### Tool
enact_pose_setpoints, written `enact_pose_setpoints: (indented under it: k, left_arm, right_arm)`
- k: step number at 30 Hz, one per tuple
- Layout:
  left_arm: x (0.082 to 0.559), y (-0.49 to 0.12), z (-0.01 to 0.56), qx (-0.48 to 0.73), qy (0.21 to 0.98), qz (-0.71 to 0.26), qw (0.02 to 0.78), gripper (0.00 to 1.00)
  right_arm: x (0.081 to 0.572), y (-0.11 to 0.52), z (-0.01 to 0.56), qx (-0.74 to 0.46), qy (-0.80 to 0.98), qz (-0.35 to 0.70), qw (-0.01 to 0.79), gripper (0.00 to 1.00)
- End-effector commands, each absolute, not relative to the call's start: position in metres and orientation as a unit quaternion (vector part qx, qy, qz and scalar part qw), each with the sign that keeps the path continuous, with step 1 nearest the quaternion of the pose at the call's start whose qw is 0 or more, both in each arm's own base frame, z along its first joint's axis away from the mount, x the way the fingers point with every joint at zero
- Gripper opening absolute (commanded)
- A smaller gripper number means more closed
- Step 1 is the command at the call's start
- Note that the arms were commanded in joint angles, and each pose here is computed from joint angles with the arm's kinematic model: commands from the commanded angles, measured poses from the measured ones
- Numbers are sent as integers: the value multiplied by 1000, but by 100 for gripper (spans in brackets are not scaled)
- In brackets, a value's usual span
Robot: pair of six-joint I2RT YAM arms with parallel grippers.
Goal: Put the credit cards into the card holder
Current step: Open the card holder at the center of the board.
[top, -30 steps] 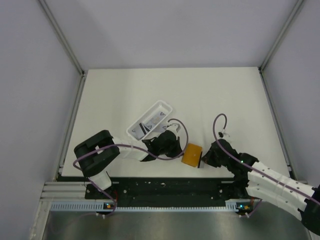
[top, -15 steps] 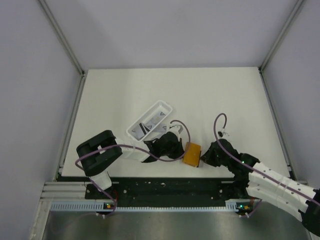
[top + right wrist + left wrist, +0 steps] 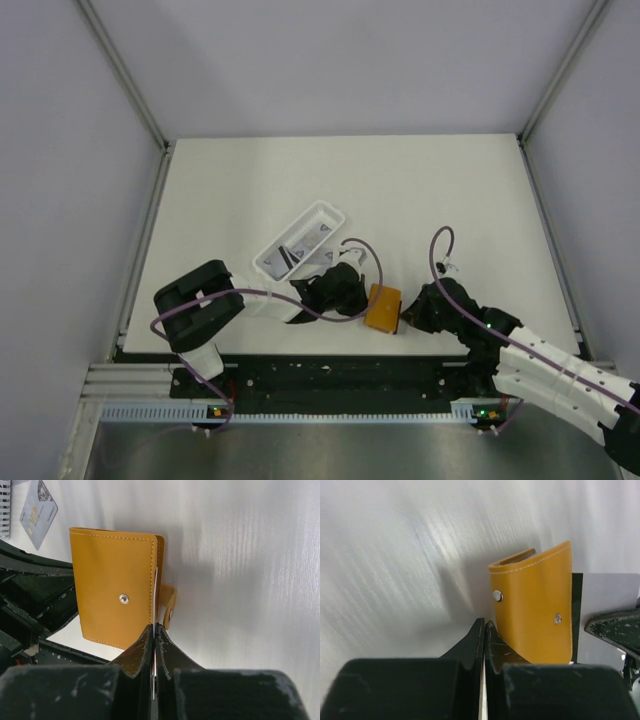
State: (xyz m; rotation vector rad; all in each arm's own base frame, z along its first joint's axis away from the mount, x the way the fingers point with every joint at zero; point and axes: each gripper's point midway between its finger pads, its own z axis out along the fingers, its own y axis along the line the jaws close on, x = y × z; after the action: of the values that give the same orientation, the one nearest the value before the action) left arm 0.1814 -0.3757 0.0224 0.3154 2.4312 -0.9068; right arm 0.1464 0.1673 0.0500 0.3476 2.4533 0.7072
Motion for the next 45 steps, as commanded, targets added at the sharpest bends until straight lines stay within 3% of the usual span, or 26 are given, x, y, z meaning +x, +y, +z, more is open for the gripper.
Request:
enact_pose_setpoints:
  k: [1,11,36,45]
  left_arm:
    - [187,-340,1,106,929,-235,267,0]
    - [195,-320,2,104,941,-167,274,0]
    - [183,-358,9,132,927,-236,261,0]
    - [172,-378,10,130,912,-305,242,0]
  right_arm:
    - [155,176,71,124,902,285,300,0]
    - [155,175,68,124,904,280,298,0]
    - [159,220,132,63,840,424,333,0]
    - [158,238,118,45,833,454,312,0]
